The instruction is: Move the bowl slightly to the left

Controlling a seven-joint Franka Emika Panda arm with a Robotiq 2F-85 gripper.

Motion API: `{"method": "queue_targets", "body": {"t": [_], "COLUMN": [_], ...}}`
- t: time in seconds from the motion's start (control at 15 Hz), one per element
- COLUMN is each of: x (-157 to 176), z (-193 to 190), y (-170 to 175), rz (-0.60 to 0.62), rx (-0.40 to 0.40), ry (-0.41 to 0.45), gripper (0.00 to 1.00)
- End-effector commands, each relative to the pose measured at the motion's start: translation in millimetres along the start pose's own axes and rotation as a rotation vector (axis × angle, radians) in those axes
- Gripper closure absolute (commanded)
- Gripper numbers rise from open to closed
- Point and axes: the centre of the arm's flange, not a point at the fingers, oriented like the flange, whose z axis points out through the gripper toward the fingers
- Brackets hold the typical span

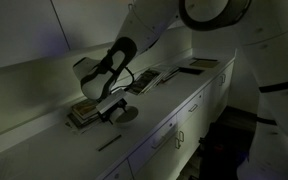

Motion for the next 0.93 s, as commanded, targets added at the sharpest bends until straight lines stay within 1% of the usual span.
{"method": "queue_targets", "body": {"t": [0.0,0.2,0.27,0.33,0.53,0.6,0.67,0.73,0.87], "x": [26.5,40.3,43.9,46.9,51.3,51.5,51.7,51.9,52.5], "z": [12.0,31.6,37.8,42.1,54.5,58.0,60.6,62.4,64.3], "y": [-7.0,-11.3,-14.8,-18.3,-26.6,-28.1,-28.7,-28.7,-27.1], "rz": [-0.029,-0.035,-0.047,-0.06,-0.08,-0.082,-0.085,-0.086,-0.092], "rx": [-0.036,-0.042,-0.043,-0.044,-0.051,-0.058,-0.06,-0.063,-0.066], "ry": [-0.045,-0.072,-0.074,-0.073,-0.08,-0.082,-0.082,-0.082,-0.076], "gripper": [0.0,0.0,0.01,0.18,0.4,0.5,0.56,0.65,0.78]}}
